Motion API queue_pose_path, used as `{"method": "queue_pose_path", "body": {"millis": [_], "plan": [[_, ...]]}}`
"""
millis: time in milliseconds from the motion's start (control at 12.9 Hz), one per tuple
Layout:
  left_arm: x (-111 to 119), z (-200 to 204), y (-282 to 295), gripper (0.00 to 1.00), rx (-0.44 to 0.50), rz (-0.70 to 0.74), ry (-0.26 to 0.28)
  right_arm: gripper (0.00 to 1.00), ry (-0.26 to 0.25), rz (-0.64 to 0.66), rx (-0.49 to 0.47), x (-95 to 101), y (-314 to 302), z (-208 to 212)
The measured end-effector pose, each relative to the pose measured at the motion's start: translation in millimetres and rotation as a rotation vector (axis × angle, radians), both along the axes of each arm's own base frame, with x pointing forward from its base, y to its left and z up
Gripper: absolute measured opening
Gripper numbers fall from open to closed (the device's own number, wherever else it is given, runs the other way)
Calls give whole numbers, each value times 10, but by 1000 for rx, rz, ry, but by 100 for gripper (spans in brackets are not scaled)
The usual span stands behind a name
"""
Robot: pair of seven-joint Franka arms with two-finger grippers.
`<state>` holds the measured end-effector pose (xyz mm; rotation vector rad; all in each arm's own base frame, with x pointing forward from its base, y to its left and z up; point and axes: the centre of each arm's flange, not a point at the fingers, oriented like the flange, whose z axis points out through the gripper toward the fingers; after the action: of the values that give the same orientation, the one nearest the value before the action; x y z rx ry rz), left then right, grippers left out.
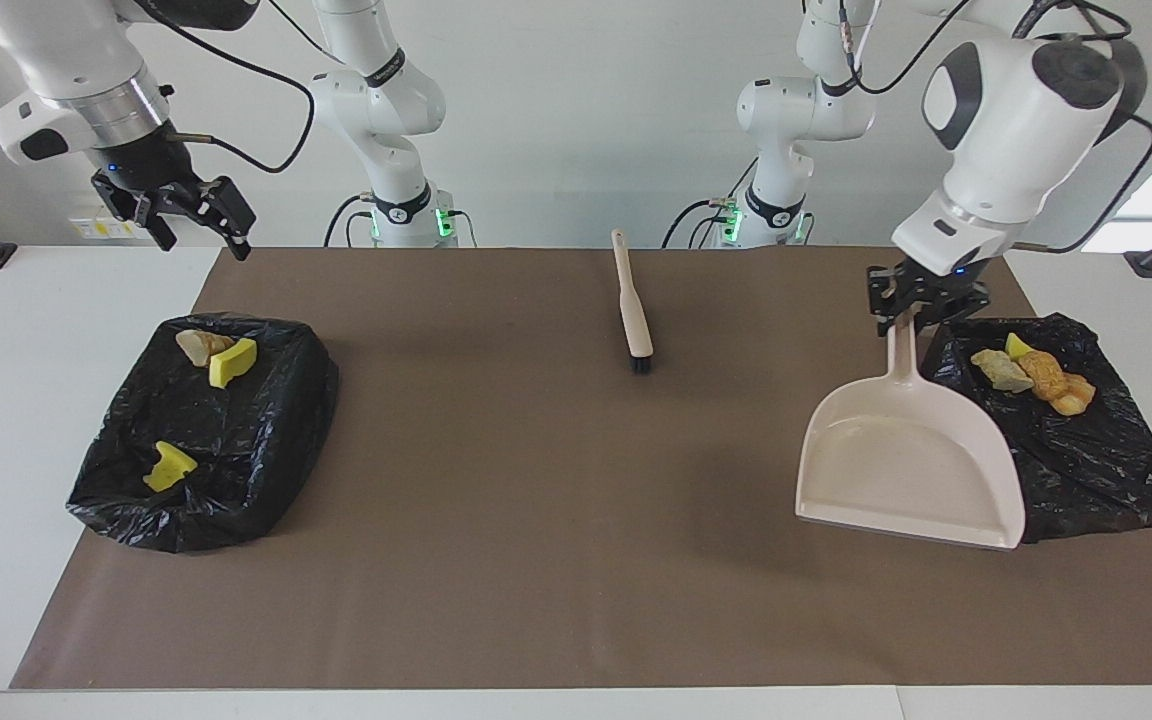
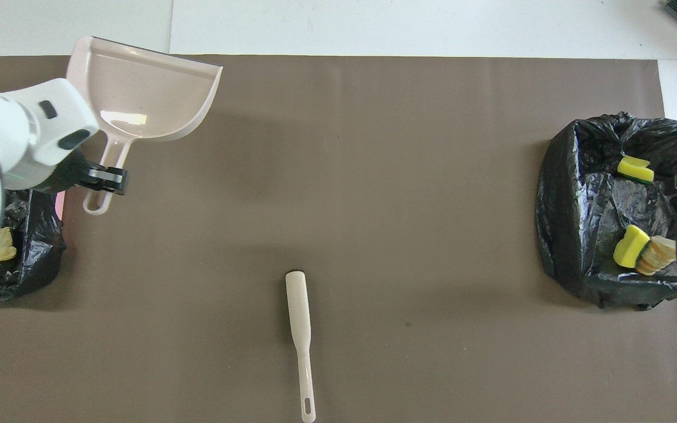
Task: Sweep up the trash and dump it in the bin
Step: 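Bring the empty dustpan back toward the table center with the left gripper, then lower the dustpan beside the brush and open the left gripper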
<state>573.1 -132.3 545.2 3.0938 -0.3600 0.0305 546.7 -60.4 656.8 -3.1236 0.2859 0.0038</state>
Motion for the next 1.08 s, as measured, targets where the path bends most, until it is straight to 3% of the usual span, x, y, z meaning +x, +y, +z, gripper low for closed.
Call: {"method": "queue_pose_path", "body": {"millis": [309,541,1082], "plan": [[-76,-756,-1317,32,-63,104,-7,100,6,84,-36,21,259,-9],[-195,-1461,-2025,32,-72,100,15,100,6,89,-36,20,274,-10],[-600,-1769,-2524,32,-97,15,-12,100,21,90,-27,-16,285,-11]]}}
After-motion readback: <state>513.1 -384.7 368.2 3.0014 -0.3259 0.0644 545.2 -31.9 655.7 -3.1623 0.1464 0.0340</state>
